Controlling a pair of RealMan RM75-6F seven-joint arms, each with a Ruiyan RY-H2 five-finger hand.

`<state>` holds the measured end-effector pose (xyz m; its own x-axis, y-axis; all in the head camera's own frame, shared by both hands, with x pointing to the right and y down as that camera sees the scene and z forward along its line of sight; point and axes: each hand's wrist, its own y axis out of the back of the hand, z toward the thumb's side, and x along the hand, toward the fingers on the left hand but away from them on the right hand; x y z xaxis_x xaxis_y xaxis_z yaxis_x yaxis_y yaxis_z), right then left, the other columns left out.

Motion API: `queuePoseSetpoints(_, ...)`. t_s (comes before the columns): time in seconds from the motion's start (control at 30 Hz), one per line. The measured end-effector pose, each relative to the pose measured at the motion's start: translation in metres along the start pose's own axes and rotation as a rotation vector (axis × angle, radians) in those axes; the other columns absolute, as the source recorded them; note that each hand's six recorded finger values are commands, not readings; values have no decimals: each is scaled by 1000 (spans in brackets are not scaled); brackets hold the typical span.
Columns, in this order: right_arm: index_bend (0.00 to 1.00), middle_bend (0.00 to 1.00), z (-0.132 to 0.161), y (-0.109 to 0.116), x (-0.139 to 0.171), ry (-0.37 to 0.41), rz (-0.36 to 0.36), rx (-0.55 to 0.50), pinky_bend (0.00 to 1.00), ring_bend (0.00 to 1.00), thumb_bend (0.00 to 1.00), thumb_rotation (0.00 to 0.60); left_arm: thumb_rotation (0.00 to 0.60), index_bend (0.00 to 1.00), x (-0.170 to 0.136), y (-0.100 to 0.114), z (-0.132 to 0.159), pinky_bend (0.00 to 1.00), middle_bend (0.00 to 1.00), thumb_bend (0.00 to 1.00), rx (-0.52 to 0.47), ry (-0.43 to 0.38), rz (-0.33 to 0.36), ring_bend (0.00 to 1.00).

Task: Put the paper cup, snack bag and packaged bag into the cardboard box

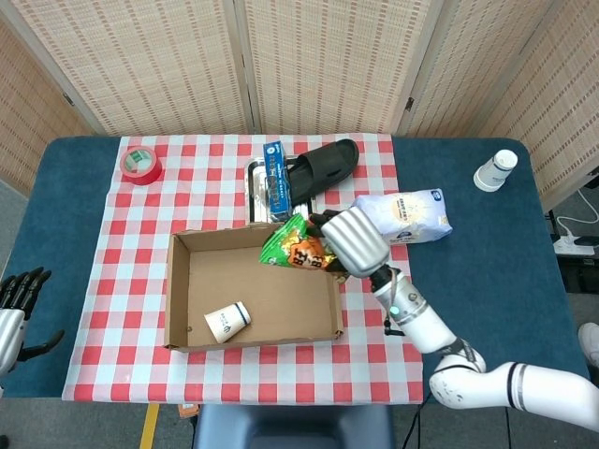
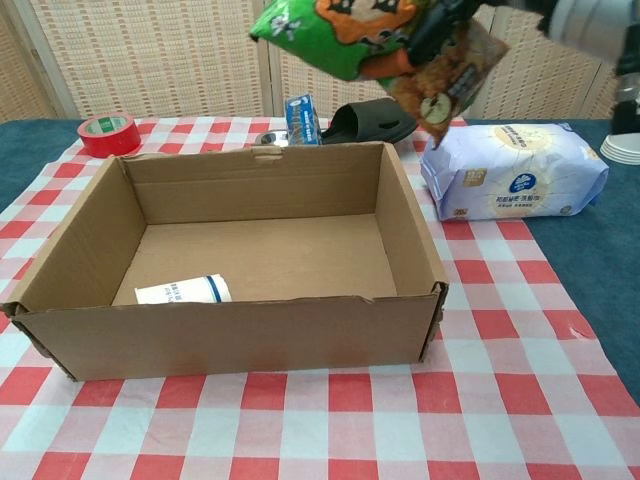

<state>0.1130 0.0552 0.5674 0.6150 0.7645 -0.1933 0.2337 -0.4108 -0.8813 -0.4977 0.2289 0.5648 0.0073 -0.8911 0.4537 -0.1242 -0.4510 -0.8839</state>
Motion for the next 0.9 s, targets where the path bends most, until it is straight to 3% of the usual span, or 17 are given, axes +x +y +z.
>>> queuePoseSetpoints(0.13, 789, 538, 17, -26, -21, 17, 26, -40, 820, 572, 264, 600, 600, 0, 1, 0, -1, 0, 0, 224, 0, 4, 1, 0)
queuePoseSetpoints(0.2, 679, 519, 24, -42, -30, 16, 53, -73, 758, 490, 144, 600, 600, 0, 1, 0, -2, 0, 0, 224, 1, 7, 0, 0)
queuePoseSetpoints(0.23, 573, 475, 27, -49, -34, 18, 70, -86, 660, 401, 78, 600, 600, 0, 1, 0, -2, 0, 0, 224, 1, 7, -1, 0)
queuePoseSetpoints(0.27, 429, 397, 30, -57, -37, 21, 100, -103, 501, 275, 20, 600, 600, 0, 1, 0, -2, 0, 0, 224, 2, 9, -2, 0)
queuePoseSetpoints(0.3, 239, 269, 31, -62, -38, 21, 128, -114, 294, 133, 0, 600, 600, 0, 1, 0, -2, 0, 0, 224, 2, 10, -3, 0)
queuePoseSetpoints(0.37, 25, 67, 32, -74, -39, 14, 202, -136, 41, 2, 0, 600, 600, 0, 1, 0, -3, 0, 0, 224, 3, 11, -7, 0)
queuePoseSetpoints(0.4, 0, 12, 31, -79, -40, 6, 233, -145, 5, 0, 0, 600, 600, 0, 1, 0, -3, 0, 0, 224, 3, 11, -9, 0)
queuePoseSetpoints(0.47, 0, 0, 28, -86, -41, -24, 287, -166, 0, 0, 0, 600, 600, 0, 1, 1, -3, 0, 0, 224, 1, 11, -7, 0)
queuePoseSetpoints(0.63, 0, 0, 18, -87, -39, -86, 320, -200, 0, 0, 0, 600, 600, 0, 1, 2, -4, 0, 0, 225, -6, 10, -1, 0)
queuePoseSetpoints(0.9, 0, 0, -12, -45, -29, -95, 237, 51, 0, 0, 0, 600, 600, 0, 0, 0, -2, 0, 0, 223, -1, 6, -5, 0)
